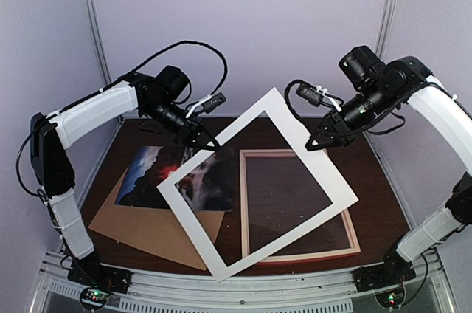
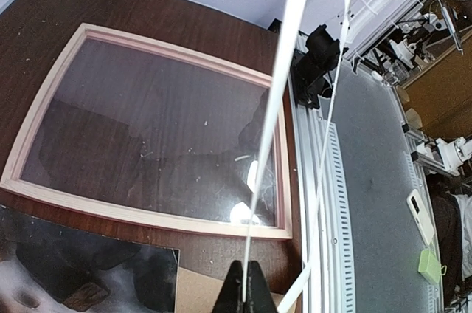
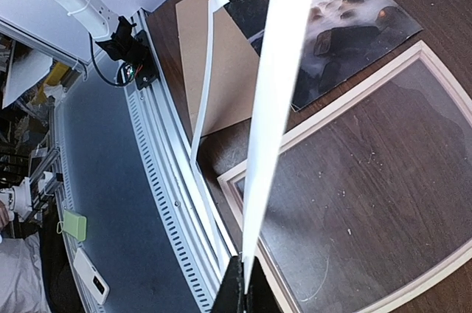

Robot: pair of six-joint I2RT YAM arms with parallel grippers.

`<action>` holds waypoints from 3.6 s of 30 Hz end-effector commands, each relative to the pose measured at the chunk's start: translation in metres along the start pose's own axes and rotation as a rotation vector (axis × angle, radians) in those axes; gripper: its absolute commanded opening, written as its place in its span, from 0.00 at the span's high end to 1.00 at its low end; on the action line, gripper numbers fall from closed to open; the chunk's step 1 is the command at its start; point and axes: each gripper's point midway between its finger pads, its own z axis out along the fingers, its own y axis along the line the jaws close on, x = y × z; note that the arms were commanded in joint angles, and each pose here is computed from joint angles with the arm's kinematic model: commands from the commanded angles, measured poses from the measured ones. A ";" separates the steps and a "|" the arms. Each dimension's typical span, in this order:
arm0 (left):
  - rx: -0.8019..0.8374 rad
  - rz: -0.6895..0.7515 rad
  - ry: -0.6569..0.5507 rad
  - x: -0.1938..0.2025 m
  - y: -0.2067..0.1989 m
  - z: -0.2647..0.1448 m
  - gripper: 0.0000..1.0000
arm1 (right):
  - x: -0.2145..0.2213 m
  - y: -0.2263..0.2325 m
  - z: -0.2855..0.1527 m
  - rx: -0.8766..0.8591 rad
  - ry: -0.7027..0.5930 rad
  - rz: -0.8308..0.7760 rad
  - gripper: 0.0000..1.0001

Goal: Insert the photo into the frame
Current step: Pass from the right arm to the left, then place the mat board on the glass panel.

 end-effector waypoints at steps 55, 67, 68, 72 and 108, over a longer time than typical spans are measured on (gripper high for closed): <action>-0.390 -1.109 -0.382 0.033 0.123 0.111 1.00 | 0.060 -0.188 -0.058 0.626 -0.104 0.617 0.27; -0.410 -1.134 -0.366 0.041 0.119 0.137 1.00 | 0.067 -0.193 -0.050 0.622 -0.082 0.626 0.27; -0.409 -1.140 -0.362 0.042 0.118 0.139 1.00 | 0.067 -0.193 -0.050 0.622 -0.083 0.625 0.27; -0.387 -1.155 -0.355 0.043 0.114 0.148 1.00 | 0.067 -0.193 -0.048 0.617 -0.081 0.627 0.27; -0.473 -1.180 -0.332 0.062 0.113 0.172 0.83 | 0.066 -0.193 -0.039 0.576 -0.093 0.634 0.26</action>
